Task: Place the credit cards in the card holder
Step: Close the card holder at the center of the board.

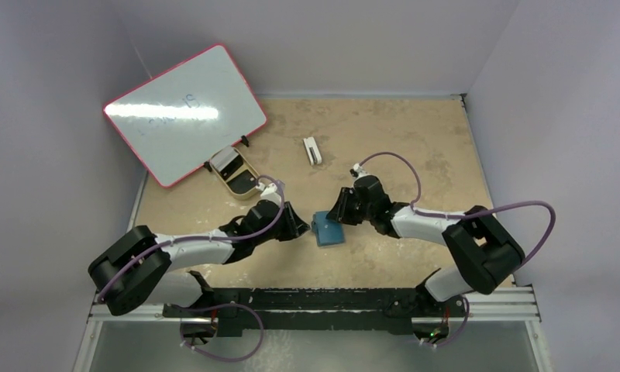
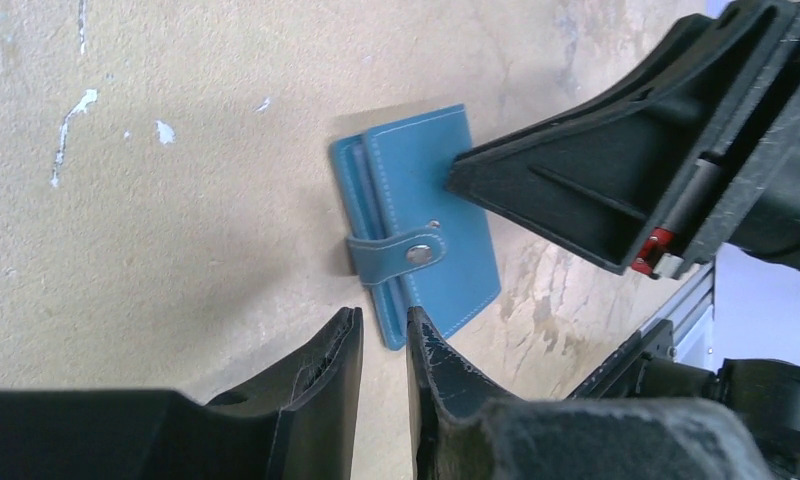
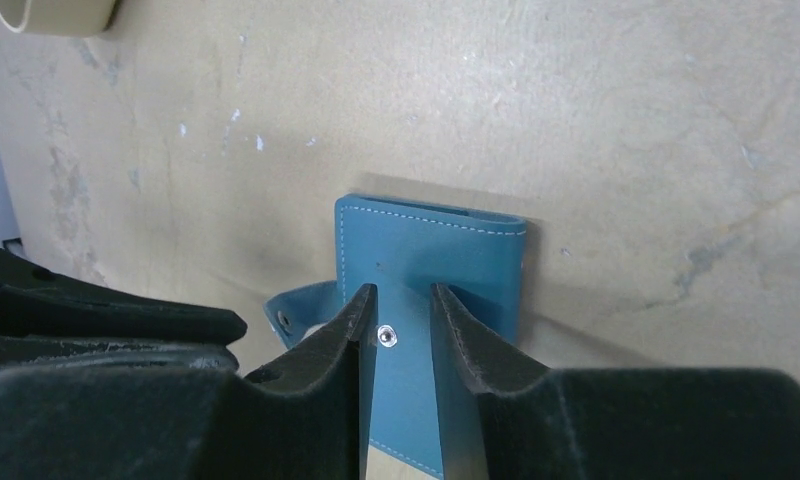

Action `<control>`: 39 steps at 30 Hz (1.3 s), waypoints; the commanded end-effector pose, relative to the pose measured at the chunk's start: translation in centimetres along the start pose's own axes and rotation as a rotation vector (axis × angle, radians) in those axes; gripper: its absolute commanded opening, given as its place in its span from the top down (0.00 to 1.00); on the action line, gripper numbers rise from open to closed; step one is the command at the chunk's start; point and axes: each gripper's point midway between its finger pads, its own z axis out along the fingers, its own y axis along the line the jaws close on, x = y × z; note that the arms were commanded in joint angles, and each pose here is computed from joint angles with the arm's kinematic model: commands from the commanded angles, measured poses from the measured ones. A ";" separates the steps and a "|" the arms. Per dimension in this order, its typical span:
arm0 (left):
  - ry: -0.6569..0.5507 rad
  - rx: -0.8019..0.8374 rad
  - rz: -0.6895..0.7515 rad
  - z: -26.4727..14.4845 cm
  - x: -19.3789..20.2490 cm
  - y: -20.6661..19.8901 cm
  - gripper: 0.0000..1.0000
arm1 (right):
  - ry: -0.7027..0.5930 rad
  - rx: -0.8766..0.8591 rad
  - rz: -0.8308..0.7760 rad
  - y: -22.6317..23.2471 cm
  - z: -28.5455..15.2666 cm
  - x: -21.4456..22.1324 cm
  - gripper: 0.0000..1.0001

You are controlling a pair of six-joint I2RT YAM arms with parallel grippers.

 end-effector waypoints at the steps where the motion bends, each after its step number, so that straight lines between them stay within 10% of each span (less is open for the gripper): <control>1: -0.009 0.032 0.034 0.4 -0.6 -1.1 0.78 | 0.046 0.136 -0.041 -2.0 -1.3 1.2 0.71; 39: 0.080 0.078 0.116 4.0 1.0 -1.8 0.86 | 0.048 0.031 -0.048 1.7 -2.0 2.1 0.83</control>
